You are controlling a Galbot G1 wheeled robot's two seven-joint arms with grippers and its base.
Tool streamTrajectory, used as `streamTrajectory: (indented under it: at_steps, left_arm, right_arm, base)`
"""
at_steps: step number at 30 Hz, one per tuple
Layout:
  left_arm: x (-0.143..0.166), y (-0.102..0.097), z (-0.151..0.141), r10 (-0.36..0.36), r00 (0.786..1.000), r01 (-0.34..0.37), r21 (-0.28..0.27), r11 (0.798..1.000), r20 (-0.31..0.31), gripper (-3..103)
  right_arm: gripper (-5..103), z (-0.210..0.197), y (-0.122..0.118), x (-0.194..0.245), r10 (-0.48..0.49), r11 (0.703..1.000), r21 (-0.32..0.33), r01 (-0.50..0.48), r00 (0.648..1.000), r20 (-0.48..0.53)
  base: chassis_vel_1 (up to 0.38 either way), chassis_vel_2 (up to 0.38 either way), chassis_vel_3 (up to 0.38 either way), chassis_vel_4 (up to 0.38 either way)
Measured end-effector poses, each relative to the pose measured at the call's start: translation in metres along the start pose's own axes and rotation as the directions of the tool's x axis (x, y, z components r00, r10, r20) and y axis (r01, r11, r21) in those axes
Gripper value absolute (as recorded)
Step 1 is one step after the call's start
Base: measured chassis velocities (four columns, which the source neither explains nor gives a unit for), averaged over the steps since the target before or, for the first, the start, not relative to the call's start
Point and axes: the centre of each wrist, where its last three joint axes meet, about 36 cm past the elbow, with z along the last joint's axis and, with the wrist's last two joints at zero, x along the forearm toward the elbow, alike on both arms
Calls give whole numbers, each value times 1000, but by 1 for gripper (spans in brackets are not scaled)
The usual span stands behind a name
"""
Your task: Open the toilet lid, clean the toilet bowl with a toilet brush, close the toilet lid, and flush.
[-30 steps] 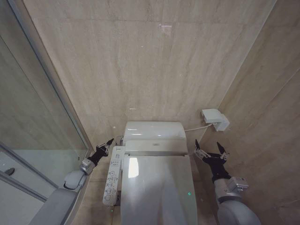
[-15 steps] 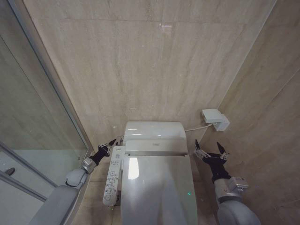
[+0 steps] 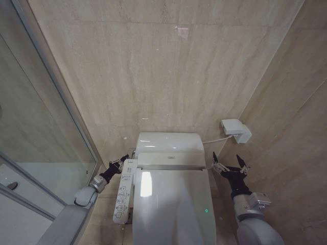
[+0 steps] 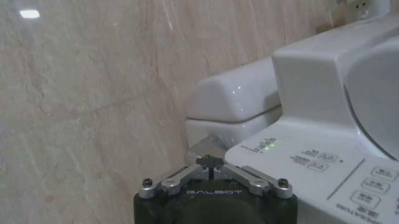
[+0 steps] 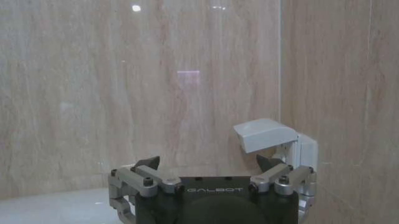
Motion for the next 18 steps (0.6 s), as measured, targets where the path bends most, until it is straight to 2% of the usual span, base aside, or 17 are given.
streamTrajectory:
  at_steps: [18]
  left_arm:
    - [-5, -1, 17, 27, 999, -26, 3, 1000, -37, 0]
  right_arm:
    - [100, 0, 0, 0, 0, 1000, 0, 0, 1000, 0]
  base:
    - [0, 0, 0, 0]
